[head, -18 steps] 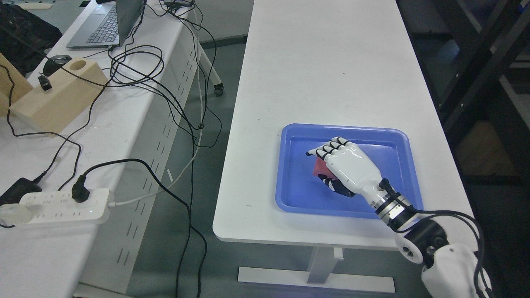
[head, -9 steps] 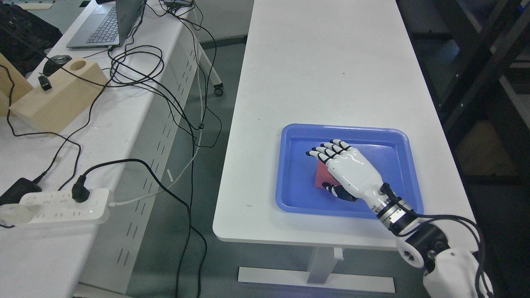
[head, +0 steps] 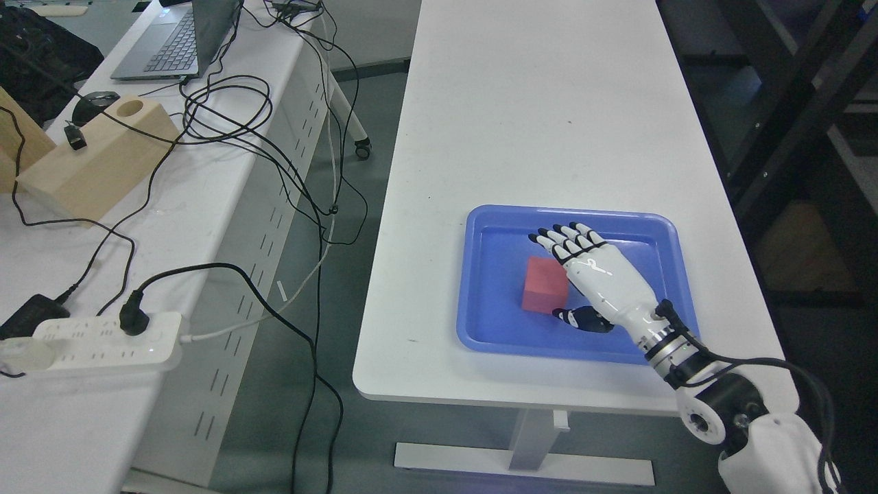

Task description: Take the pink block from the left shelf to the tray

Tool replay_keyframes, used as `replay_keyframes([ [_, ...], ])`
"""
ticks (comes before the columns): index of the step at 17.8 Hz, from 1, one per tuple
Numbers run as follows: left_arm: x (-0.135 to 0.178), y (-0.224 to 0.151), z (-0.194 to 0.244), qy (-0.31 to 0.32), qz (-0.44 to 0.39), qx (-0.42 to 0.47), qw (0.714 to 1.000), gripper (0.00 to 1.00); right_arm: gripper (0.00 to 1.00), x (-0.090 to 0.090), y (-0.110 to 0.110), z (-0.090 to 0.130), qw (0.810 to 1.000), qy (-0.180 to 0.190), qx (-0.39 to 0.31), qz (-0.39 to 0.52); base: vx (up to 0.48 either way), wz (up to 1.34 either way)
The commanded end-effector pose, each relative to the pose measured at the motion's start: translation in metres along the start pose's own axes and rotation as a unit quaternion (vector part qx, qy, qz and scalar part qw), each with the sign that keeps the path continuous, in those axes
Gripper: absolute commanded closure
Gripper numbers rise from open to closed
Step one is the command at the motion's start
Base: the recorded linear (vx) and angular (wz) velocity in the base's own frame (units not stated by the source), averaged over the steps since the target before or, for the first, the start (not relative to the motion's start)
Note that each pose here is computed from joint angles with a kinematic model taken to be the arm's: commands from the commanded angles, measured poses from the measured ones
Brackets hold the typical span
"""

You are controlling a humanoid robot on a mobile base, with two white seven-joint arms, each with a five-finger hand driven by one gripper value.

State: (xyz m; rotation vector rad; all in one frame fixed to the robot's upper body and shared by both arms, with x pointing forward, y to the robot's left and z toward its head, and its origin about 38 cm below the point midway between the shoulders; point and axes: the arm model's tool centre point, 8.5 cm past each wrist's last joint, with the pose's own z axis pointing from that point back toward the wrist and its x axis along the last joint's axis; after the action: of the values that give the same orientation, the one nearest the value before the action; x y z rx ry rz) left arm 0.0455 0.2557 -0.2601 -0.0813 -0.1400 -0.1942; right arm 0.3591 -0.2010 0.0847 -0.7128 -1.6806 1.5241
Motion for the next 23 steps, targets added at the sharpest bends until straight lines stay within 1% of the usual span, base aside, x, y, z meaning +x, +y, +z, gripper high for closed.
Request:
replay_keyframes([
  [1, 0.004, 0.01, 0.001, -0.008, -0.002, 0.008, 1.0, 0.0, 0.01, -0.041, -0.015, 0.033, 0.991, 0.031, -0.014, -0.128, 0.0, 0.0],
  [3, 0.004, 0.01, 0.001, -0.008, -0.002, 0.008, 1.0, 0.0, 0.01, -0.047, -0.014, 0.046, 0.984, 0.037, -0.025, -0.173, 0.0, 0.0],
  [5, 0.004, 0.01, 0.001, -0.007, -0.002, 0.008, 1.0, 0.0, 0.01, -0.059, -0.023, 0.06, 0.973, 0.042, -0.061, -0.216, -0.006, 0.0],
  [7, 0.004, 0.01, 0.001, -0.007, -0.002, 0.008, 1.0, 0.0, 0.01, -0.067, -0.032, 0.065, 0.959, 0.044, -0.09, -0.265, -0.025, 0.0],
  [11, 0.004, 0.01, 0.001, -0.008, -0.002, 0.008, 1.0, 0.0, 0.01, -0.067, -0.031, 0.067, 0.937, 0.028, -0.071, -0.34, -0.05, 0.0],
  [12, 0.004, 0.01, 0.001, -0.007, -0.002, 0.008, 1.0, 0.0, 0.01, -0.07, -0.031, 0.07, 0.932, 0.029, -0.071, -0.354, -0.086, 0.0],
  [15, 0.004, 0.01, 0.001, -0.008, -0.002, 0.008, 1.0, 0.0, 0.01, -0.075, -0.029, 0.083, 0.906, 0.038, -0.099, -0.41, -0.093, 0.0],
  [18, 0.004, 0.01, 0.001, -0.008, -0.002, 0.008, 1.0, 0.0, 0.01, -0.078, -0.019, 0.101, 0.853, 0.048, -0.134, -0.503, -0.127, 0.0],
  [20, 0.004, 0.01, 0.001, -0.008, -0.002, 0.008, 1.0, 0.0, 0.01, -0.082, -0.012, 0.113, 0.824, 0.065, -0.15, -0.542, -0.127, 0.0],
  [21, 0.004, 0.01, 0.001, -0.007, -0.002, 0.008, 1.0, 0.0, 0.01, -0.081, -0.005, 0.119, 0.802, 0.078, -0.156, -0.572, -0.157, 0.0],
  [23, 0.004, 0.01, 0.001, -0.008, -0.002, 0.008, 1.0, 0.0, 0.01, -0.083, 0.005, 0.126, 0.768, 0.099, -0.158, -0.613, -0.163, 0.0],
])
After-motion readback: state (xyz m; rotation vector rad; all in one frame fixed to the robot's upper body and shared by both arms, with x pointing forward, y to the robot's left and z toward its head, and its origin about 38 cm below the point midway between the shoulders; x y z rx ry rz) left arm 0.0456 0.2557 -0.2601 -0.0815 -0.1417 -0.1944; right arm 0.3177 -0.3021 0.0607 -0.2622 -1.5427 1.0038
